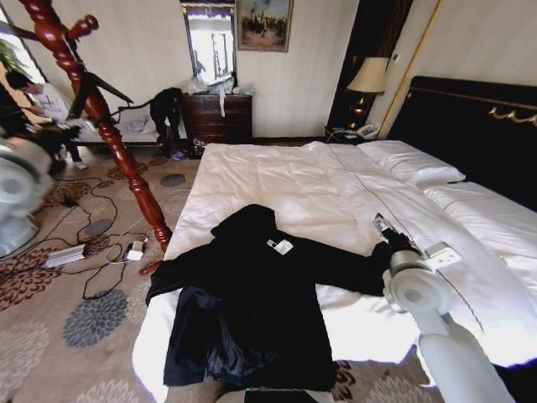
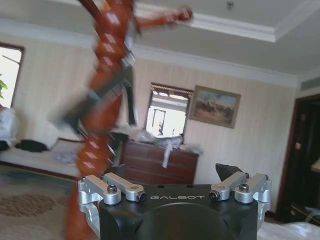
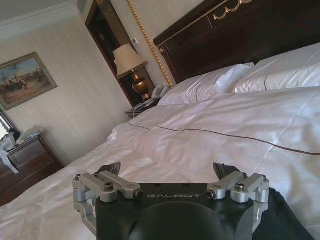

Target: Pick up the clothes from the bed and hang them on the clothes hanger.

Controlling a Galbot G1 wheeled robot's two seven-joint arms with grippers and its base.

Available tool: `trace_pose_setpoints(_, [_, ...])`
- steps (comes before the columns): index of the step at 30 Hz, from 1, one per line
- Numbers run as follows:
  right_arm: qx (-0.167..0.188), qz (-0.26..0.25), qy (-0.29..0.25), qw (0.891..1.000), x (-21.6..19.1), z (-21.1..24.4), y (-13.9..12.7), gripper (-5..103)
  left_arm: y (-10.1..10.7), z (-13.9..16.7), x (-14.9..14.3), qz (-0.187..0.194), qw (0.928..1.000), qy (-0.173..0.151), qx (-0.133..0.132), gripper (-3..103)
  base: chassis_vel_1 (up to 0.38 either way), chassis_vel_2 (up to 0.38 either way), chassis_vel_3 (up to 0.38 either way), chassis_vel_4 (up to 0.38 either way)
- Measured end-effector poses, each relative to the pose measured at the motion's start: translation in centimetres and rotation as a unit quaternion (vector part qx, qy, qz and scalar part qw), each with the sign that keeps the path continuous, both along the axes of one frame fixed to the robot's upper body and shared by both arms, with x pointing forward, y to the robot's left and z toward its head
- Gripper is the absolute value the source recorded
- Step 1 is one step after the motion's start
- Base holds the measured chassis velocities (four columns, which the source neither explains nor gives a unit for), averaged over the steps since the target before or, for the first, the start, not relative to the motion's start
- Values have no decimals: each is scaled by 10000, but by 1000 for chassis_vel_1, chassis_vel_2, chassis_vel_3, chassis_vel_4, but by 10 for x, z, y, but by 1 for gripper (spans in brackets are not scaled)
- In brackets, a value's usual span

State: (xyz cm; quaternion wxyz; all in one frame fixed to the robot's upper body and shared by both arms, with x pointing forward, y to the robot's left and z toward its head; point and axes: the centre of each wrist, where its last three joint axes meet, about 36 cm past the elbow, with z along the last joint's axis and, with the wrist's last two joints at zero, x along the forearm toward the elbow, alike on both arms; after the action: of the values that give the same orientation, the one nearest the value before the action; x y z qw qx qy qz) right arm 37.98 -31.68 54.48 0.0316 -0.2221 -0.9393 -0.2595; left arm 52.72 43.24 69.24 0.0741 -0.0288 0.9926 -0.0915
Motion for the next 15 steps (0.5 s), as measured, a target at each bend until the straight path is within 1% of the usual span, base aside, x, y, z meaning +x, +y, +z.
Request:
trace_pose_setpoints(1, [10, -10, 33, 10000, 1, -3, 2, 100, -12, -11, 15, -84, 10000, 8, -19, 100, 0, 0, 0, 0])
trace_pose_setpoints(2, [10, -10, 33, 10000, 1, -3, 2, 100, -12, -11, 15, -84, 10000, 8, -19, 100, 0, 0, 0, 0])
trace_pose_setpoints(3, [21, -16, 61, 10000, 1, -6, 3, 100, -24, -17, 29, -168, 9998, -2, -59, 100, 0, 0, 0, 0])
trace_pose_setpoints(4, [30, -25, 89, 10000, 1, -9, 5, 100, -35, -15, 44, -246, 9996, -37, -112, 100, 0, 0, 0, 0])
trace_pose_setpoints(6, [37, -42, 147, 9999, 1, -15, 7, 100, -51, -1, 64, -349, 9992, -127, -141, 100, 0, 0, 0, 0])
trace_pose_setpoints(7, [37, -42, 147, 9999, 1, -15, 7, 100, -51, -1, 64, -349, 9992, -127, -141, 100, 0, 0, 0, 0])
trace_pose_setpoints(8, [35, -48, 163, 9999, 1, -16, 7, 100, -54, 5, 69, -369, 9991, -161, -130, 100, 0, 0, 0, 0])
trace_pose_setpoints(9, [27, -61, 184, 9998, 1, -17, 7, 100, -60, 26, 76, -410, 9988, -260, -78, 100, 0, 0, 0, 0])
trace_pose_setpoints(11, [11, -69, 193, 9998, 1, -18, 5, 100, -62, 69, 78, -423, 9982, -423, -11, 100, 0, 0, 0, 0])
trace_pose_setpoints(12, [-5, -80, 195, 9998, 2, -17, 4, 100, -61, 91, 76, -403, 9979, -501, 20, 100, 0, 0, 0, 0])
trace_pose_setpoints(13, [-5, -80, 195, 9998, 2, -17, 4, 100, -61, 91, 76, -403, 9979, -501, 20, 100, 0, 0, 0, 0])
trace_pose_setpoints(14, [-26, -92, 192, 9998, 2, -17, 3, 100, -56, 114, 75, -334, 9979, -549, 67, 100, 0, 0, 0, 0])
trace_pose_setpoints(15, [-36, -97, 189, 9998, 3, -16, 2, 100, -51, 132, 73, -234, 9983, -521, 117, 100, 0, 0, 0, 0])
